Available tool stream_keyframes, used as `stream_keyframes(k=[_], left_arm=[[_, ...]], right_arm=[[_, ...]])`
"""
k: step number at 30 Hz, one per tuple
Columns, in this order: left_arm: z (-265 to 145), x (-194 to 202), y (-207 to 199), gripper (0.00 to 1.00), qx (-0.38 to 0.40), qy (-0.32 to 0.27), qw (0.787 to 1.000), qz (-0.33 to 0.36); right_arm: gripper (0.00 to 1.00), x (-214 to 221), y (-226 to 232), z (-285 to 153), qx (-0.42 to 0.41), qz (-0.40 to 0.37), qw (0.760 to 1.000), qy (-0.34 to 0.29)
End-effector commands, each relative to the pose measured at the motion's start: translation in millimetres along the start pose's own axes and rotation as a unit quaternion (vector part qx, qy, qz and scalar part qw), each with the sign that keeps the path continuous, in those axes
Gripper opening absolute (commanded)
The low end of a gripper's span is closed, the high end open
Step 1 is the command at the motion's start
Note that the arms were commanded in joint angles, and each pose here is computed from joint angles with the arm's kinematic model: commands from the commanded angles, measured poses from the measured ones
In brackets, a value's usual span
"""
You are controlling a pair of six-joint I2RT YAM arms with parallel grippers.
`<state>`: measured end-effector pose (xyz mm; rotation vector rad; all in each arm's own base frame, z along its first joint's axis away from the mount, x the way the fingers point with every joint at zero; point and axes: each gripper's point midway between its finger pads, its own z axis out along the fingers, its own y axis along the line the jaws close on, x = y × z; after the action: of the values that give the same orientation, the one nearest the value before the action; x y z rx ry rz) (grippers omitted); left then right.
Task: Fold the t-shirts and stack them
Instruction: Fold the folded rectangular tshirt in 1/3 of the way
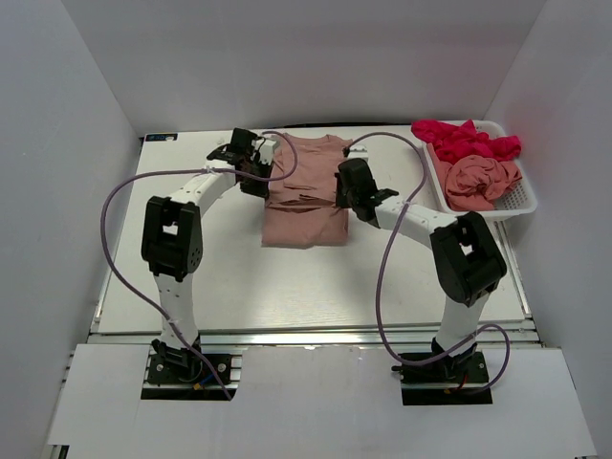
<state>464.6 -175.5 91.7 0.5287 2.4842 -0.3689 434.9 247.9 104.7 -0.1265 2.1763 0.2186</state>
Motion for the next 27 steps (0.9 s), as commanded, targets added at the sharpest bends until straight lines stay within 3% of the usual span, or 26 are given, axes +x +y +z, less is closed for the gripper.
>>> stream_keyframes(k=[1,9,18,19,20,23,27], left_arm=[[10.5,-15.7,12.4,0.00,-0.009,-0.021,1.000,-0.005],[36.4,-29.1,23.9,0.00,-0.010,-0.032,0.999,-0.015],[45.2,-57.4,31.3,0.00,-0.009,-0.062,0.998,-0.023],[45.8,-58.3,32.7,0.00,-0.010,-0.064,0.998,-0.023],[46.7,-59.6,33.1,0.00,-0.013,-0.066,0.997,-0.023],[48.3,-59.6,35.4,0.00,-0.017,-0.069,0.997,-0.024],[40.6,-62.0,29.1,0.00,-0.007,-0.075,0.996,-0.039]], right_arm=[[0.00,-39.5,-5.4,8.4,0.006,0.007,0.999,-0.042],[0.00,-50.7,-22.1,30.5,0.022,0.010,0.999,-0.043],[0.00,-3.5,-24.2,64.5,0.022,0.009,1.000,0.007],[0.11,0.2,-23.8,66.9,0.021,0.009,1.000,0.011],[0.42,7.1,-25.4,71.0,0.025,0.008,1.000,0.017],[0.71,15.9,-28.4,70.5,0.028,0.010,0.999,0.016],[0.77,6.2,-25.8,59.5,0.019,0.010,1.000,-0.007]])
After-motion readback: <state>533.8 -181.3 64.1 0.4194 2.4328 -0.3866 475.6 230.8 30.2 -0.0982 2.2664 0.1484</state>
